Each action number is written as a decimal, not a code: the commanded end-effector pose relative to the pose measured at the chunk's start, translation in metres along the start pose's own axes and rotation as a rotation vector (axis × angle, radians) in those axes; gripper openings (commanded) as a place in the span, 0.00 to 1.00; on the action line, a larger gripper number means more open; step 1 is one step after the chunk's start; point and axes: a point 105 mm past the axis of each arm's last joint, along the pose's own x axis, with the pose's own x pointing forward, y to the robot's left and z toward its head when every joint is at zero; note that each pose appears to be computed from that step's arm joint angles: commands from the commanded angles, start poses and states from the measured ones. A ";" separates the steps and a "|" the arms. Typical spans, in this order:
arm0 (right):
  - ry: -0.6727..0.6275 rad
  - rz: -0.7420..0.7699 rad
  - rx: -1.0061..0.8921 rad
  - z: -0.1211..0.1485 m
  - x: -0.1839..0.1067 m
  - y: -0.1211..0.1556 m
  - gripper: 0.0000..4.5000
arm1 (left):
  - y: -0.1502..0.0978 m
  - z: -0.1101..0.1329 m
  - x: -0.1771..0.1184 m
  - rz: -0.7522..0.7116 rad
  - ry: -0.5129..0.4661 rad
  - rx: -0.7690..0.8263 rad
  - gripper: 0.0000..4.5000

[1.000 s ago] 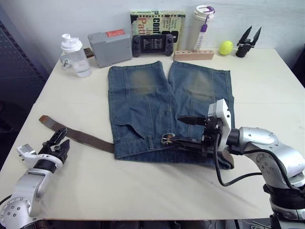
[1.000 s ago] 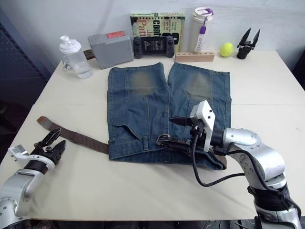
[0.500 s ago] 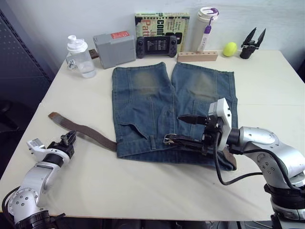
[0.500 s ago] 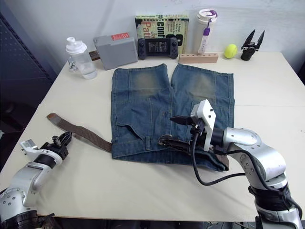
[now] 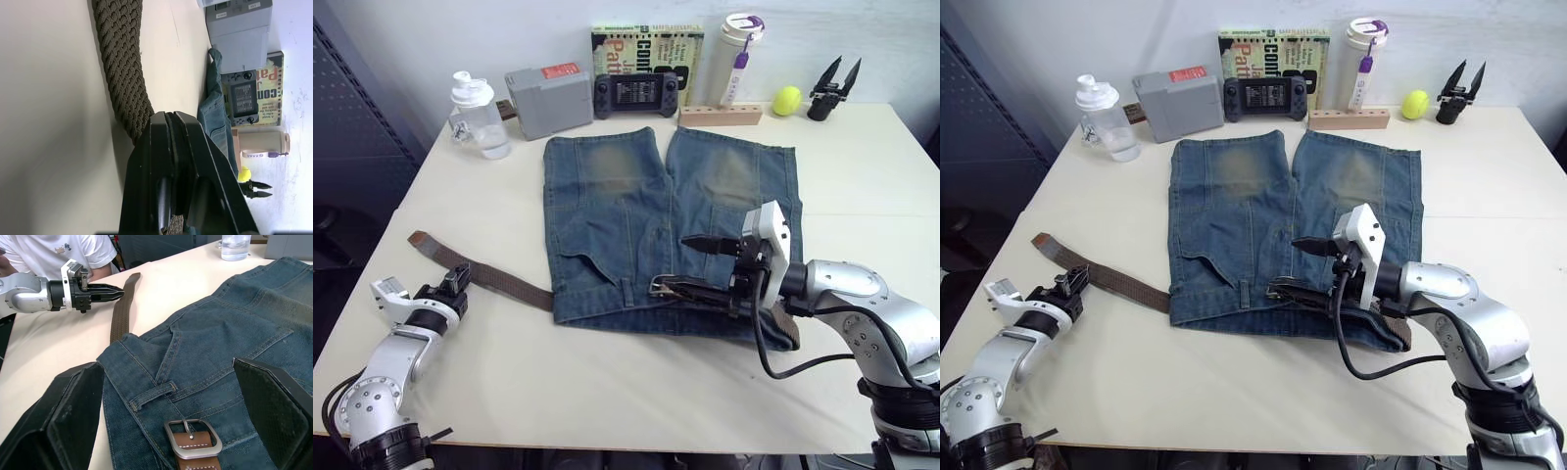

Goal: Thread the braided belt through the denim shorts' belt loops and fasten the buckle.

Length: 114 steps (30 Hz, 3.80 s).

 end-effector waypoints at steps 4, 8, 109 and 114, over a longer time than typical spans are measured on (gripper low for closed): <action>-0.015 -0.014 -0.038 0.007 -0.003 -0.001 1.00 | -0.032 -0.005 -0.026 -0.024 0.040 0.053 0.67; -0.015 -0.010 -0.031 0.006 0.000 -0.001 1.00 | -0.037 -0.009 -0.026 0.015 0.058 0.016 1.00; 0.136 -0.465 -0.564 -0.022 0.058 0.010 1.00 | -0.125 -0.138 0.001 -0.942 0.106 1.954 0.09; 0.081 -0.611 -0.656 -0.009 0.045 0.009 1.00 | -0.120 -0.137 -0.003 -0.979 0.115 1.962 0.09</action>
